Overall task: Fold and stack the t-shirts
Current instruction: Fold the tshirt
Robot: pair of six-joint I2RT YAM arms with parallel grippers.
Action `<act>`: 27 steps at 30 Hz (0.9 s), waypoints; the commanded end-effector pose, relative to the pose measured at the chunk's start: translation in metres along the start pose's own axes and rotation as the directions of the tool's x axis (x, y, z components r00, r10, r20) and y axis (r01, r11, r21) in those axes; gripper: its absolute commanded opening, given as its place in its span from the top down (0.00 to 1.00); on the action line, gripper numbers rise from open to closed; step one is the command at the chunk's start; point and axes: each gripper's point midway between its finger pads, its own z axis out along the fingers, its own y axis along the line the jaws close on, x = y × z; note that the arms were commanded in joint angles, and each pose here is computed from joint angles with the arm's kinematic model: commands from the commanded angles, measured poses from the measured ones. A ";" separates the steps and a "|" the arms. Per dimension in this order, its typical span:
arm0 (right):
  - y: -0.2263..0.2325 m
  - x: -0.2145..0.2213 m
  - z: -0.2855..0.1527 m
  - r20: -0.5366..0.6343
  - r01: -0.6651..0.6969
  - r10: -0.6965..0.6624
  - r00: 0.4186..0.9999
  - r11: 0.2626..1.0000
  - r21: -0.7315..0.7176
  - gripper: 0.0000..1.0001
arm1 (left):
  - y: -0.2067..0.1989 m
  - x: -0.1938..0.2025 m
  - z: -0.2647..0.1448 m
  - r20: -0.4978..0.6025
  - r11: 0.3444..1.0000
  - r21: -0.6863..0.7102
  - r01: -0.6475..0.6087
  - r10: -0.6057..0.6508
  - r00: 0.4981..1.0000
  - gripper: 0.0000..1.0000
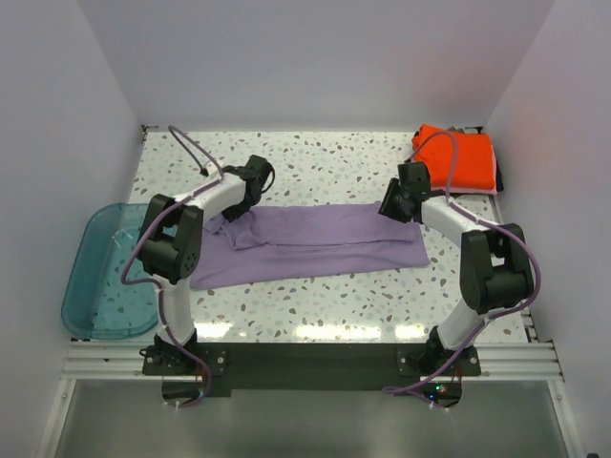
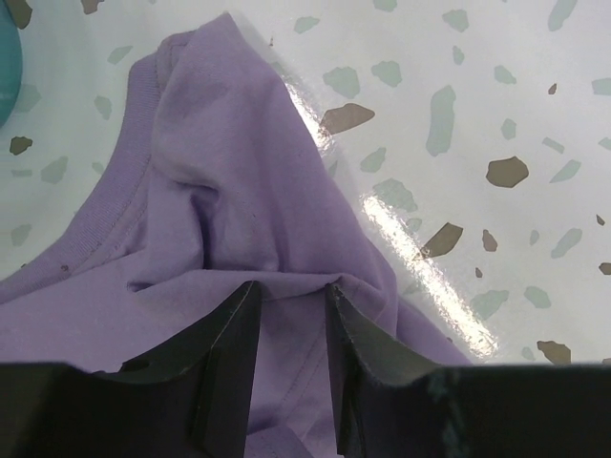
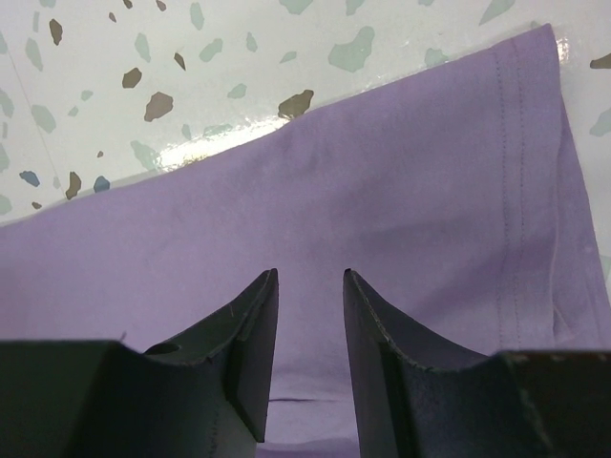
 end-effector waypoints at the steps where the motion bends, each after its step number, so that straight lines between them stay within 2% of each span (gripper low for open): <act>1: 0.010 -0.014 -0.005 0.055 0.005 -0.003 0.998 0.999 -0.040 0.63 | 0.011 -0.009 0.003 0.054 0.999 -0.038 0.026 -0.024 0.998 0.63; 10: 0.011 -0.014 -0.006 0.055 0.006 -0.003 0.998 0.999 -0.043 0.63 | 0.027 -0.010 0.010 0.043 0.998 -0.055 0.038 -0.035 0.998 0.73; 19: 0.011 -0.015 -0.008 0.061 0.008 -0.005 0.998 0.999 -0.047 0.65 | 0.036 -0.024 0.000 0.062 0.998 -0.004 0.060 -0.059 0.996 0.99; 27: 0.016 -0.016 -0.013 0.069 0.017 -0.012 0.998 0.997 -0.073 0.66 | 0.049 -0.041 -0.020 0.086 0.992 0.072 0.100 -0.106 0.991 1.00</act>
